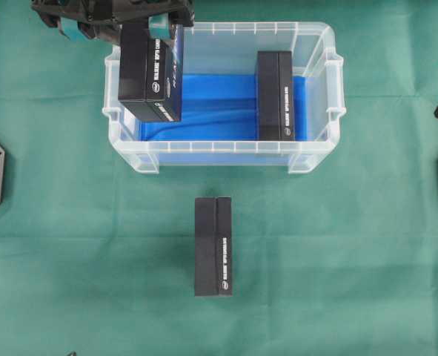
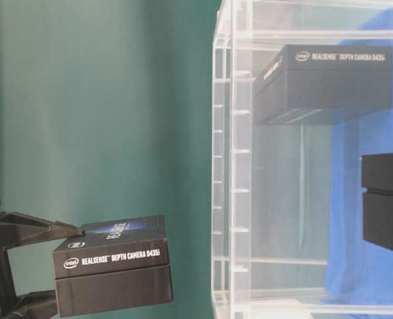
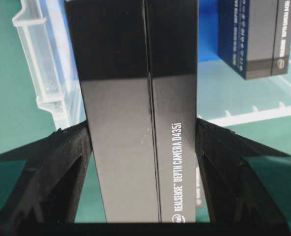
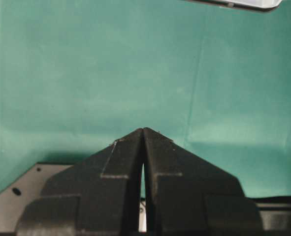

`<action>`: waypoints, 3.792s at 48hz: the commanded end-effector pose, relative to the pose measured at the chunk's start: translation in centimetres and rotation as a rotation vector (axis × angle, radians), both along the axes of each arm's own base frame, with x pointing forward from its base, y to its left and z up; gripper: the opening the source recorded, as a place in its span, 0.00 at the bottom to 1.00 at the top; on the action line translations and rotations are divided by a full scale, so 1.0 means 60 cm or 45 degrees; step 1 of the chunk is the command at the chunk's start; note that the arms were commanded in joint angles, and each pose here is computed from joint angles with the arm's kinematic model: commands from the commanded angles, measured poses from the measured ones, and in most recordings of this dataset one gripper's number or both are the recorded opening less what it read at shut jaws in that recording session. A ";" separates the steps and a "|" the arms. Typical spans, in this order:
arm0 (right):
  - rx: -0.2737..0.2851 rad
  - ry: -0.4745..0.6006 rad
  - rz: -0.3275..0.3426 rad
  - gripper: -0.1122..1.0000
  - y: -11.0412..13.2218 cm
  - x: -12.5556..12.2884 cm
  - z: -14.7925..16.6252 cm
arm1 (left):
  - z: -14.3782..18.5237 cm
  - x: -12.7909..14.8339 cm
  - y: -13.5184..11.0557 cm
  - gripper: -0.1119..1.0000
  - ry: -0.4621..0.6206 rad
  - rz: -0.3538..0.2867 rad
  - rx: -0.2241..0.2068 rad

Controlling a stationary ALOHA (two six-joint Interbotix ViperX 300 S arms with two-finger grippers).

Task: Take the box out of the case with the left arm.
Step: 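Lift the left box up and tilt it out of the case, then carry the left box forward and lower it left of the middle box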

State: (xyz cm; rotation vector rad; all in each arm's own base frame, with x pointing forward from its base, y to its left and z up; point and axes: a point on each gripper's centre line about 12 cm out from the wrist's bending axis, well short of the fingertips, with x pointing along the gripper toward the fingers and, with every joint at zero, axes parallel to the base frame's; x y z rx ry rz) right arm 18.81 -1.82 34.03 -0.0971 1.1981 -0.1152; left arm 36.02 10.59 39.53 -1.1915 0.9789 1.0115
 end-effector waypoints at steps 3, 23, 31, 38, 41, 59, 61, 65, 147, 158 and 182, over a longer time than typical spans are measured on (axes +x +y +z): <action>-0.002 -0.020 -0.001 0.10 0.000 0.003 0.006 | 0.032 -0.010 -0.004 0.62 -0.066 -0.005 0.024; -0.002 -0.020 -0.001 0.10 0.000 0.003 0.006 | 0.031 -0.010 -0.004 0.62 -0.061 -0.005 0.022; -0.002 -0.020 -0.001 0.10 0.000 0.003 0.006 | 0.031 -0.012 -0.004 0.62 -0.058 -0.004 0.023; -0.002 -0.020 -0.001 0.10 0.000 0.003 0.006 | 0.030 -0.012 -0.004 0.62 -0.057 -0.002 0.022; -0.002 -0.020 -0.001 0.10 0.000 0.003 0.006 | 0.029 -0.012 -0.004 0.62 -0.055 -0.002 0.021; -0.002 -0.020 -0.001 0.10 0.000 0.003 0.006 | 0.031 -0.012 -0.005 0.62 -0.060 -0.004 0.024; -0.002 -0.022 -0.001 0.10 0.000 0.002 0.007 | 0.031 -0.013 -0.005 0.62 -0.059 -0.002 0.023; -0.002 -0.020 -0.001 0.10 0.000 0.003 0.006 | 0.031 -0.013 -0.005 0.62 -0.059 -0.002 0.023; -0.003 -0.019 0.002 0.10 0.000 0.002 0.006 | 0.019 -0.034 -0.310 0.62 -0.034 -0.006 -0.167; -0.006 -0.017 0.005 0.10 -0.001 0.001 0.006 | -0.033 -0.026 -0.312 0.62 0.004 -0.005 -0.156; -0.045 -0.012 -0.002 0.10 -0.006 0.001 0.006 | -0.213 -0.028 -0.319 0.62 0.057 -0.026 -0.145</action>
